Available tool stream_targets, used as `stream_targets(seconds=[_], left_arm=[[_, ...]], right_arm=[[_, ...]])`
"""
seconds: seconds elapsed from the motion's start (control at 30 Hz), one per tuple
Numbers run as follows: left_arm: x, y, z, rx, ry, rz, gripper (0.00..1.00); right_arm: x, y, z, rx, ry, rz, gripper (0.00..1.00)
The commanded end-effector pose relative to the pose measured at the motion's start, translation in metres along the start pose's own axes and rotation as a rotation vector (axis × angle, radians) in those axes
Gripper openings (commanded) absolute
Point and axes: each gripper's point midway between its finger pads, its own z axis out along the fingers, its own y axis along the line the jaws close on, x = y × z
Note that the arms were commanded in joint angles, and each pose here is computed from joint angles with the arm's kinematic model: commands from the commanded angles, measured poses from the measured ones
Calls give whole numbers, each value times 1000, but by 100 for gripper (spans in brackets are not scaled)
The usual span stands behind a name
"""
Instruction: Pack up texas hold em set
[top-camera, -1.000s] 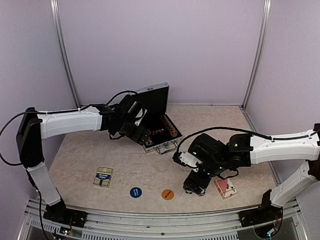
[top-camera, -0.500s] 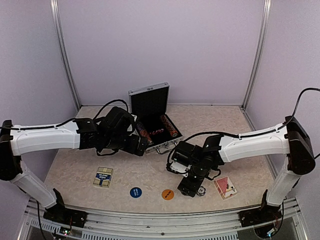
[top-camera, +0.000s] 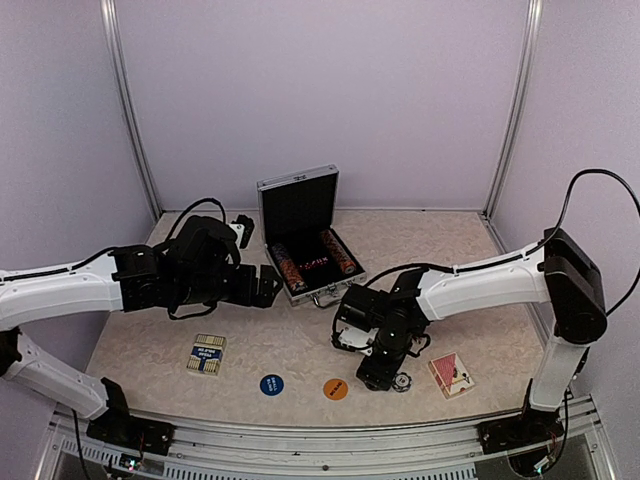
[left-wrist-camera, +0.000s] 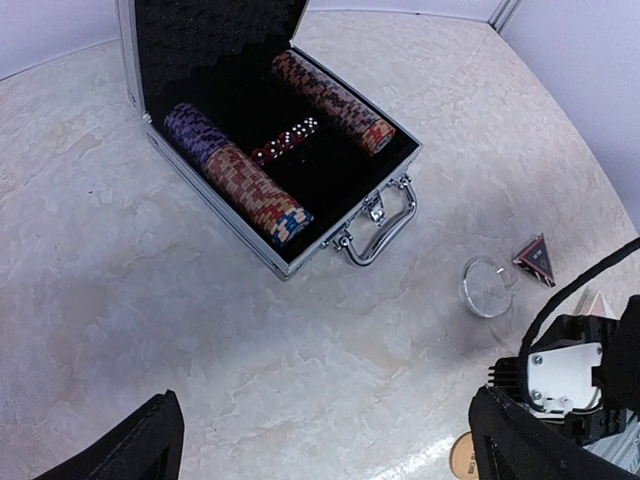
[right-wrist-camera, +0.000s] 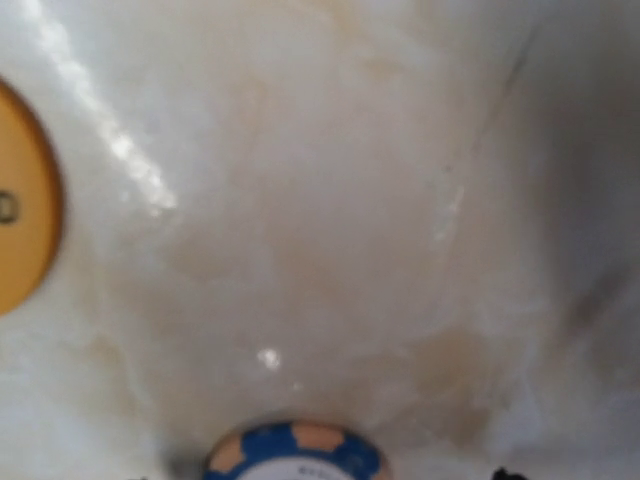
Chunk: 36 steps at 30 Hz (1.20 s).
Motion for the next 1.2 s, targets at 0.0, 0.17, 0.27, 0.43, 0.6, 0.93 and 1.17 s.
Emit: stream_targets(seconds=[0.0, 0.17, 0.27, 0.43, 0.6, 0.93, 1.17], left_arm=[[-8, 1, -10, 2, -43, -27, 99], [-11, 1, -13, 5, -54, -32, 99], [-10, 1, -13, 4, -54, -34, 99], [-11, 2, -13, 4, -60, -39, 99], [-12, 1, -14, 6, -63, -52, 99], [6, -8, -1, 76, -5, -106, 99], [24, -25, 15, 245, 56, -178, 99]], right_arm=[[8, 0, 9, -14, 47, -3, 72], [9, 7, 13, -53, 62, -3, 69], [13, 8, 17, -57, 81, 0, 64], [18, 10, 21, -72, 105, 1, 52], [17, 9, 19, -61, 107, -3, 40], [-25, -5, -24, 30, -114, -9, 38], [-37, -10, -55, 75, -256, -10, 38]])
